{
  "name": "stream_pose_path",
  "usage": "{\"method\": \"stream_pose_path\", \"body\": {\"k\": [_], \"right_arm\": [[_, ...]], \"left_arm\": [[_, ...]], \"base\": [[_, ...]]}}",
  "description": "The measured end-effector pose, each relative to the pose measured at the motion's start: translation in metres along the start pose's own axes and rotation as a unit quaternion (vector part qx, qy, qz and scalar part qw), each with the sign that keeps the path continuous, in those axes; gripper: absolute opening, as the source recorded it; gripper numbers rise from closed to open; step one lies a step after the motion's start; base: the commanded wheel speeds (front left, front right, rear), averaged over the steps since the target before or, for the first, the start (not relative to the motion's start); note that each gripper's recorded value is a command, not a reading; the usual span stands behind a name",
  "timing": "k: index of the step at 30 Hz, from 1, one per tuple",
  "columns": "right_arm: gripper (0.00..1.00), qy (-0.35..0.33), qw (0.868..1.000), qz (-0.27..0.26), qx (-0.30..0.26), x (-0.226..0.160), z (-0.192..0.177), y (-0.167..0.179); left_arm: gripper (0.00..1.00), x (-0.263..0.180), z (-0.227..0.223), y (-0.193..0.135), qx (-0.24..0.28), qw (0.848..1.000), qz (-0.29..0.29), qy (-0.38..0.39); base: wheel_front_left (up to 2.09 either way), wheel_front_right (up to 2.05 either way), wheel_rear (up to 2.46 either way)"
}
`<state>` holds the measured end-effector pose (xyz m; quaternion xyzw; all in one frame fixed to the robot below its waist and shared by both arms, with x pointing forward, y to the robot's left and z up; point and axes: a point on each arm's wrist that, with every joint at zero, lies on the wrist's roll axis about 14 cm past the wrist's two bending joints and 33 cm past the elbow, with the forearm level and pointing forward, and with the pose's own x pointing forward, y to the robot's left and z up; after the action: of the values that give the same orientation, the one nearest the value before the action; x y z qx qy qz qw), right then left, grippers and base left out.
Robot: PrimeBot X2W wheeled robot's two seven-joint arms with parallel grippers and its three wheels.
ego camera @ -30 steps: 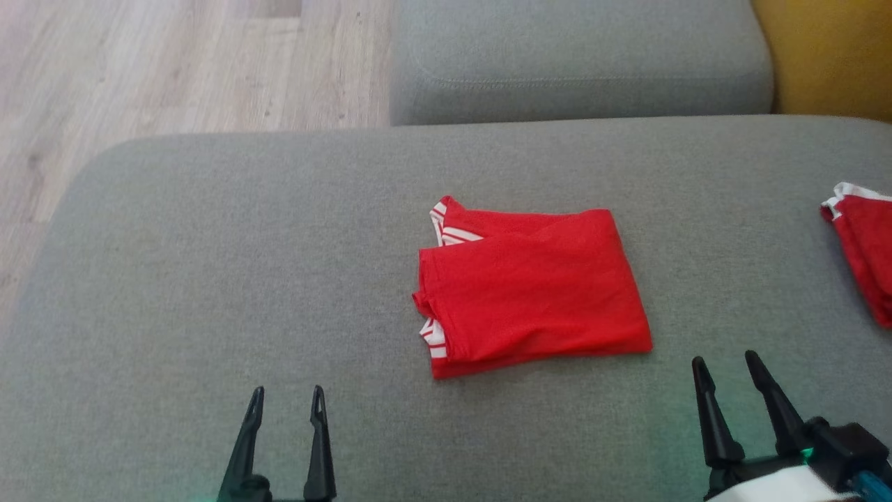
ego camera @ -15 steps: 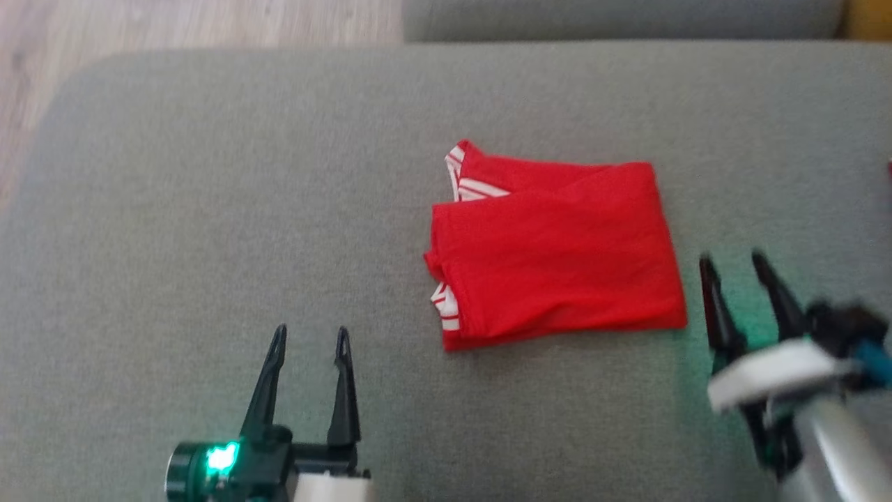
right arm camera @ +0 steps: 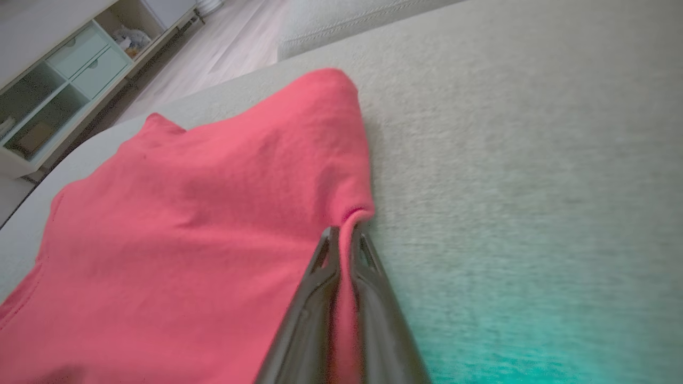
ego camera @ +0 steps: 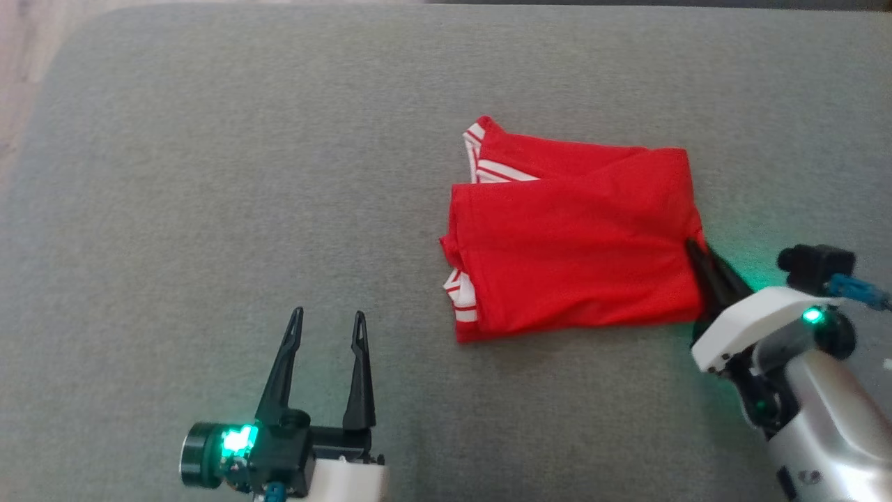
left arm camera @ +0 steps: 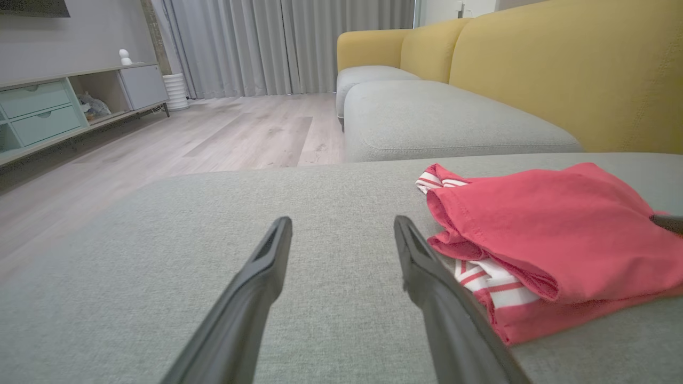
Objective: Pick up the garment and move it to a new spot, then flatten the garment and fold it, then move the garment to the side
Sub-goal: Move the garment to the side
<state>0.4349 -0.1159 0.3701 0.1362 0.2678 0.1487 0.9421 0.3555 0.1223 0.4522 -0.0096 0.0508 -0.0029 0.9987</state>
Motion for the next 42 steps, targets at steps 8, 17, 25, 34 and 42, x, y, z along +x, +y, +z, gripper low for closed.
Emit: {"method": "stream_pose_path", "body": {"k": [8, 17, 25, 34, 42], "right_arm": [[0.00, -0.080, 0.994, -0.039, -0.060, -0.021, 0.059, -0.047], [0.00, -0.127, 0.971, -0.163, -0.123, -0.087, 0.122, -0.147], [0.00, -0.141, 0.941, -0.268, -0.151, -0.140, 0.155, -0.213], [1.00, -0.170, 0.905, -0.327, -0.213, -0.162, 0.180, -0.233], [1.00, -0.172, 0.943, -0.229, -0.168, -0.114, 0.117, -0.153]], "left_arm": [[1.00, 0.019, 0.001, -0.026, -0.007, 0.999, -0.044, -0.005], [1.00, 0.054, 0.000, -0.070, -0.019, 0.992, -0.122, -0.015], [1.00, 0.074, -0.022, -0.094, -0.027, 0.987, -0.160, 0.004], [1.00, 0.083, -0.029, -0.095, -0.027, 0.986, -0.163, 0.009], [1.00, 0.073, 0.000, -0.086, -0.041, 0.987, -0.151, -0.018]], "base": [[0.00, 0.00, 0.00], [0.00, 0.00, 0.00], [0.00, 0.00, 0.00], [0.00, 0.00, 0.00], [0.00, 0.00, 0.00]]}}
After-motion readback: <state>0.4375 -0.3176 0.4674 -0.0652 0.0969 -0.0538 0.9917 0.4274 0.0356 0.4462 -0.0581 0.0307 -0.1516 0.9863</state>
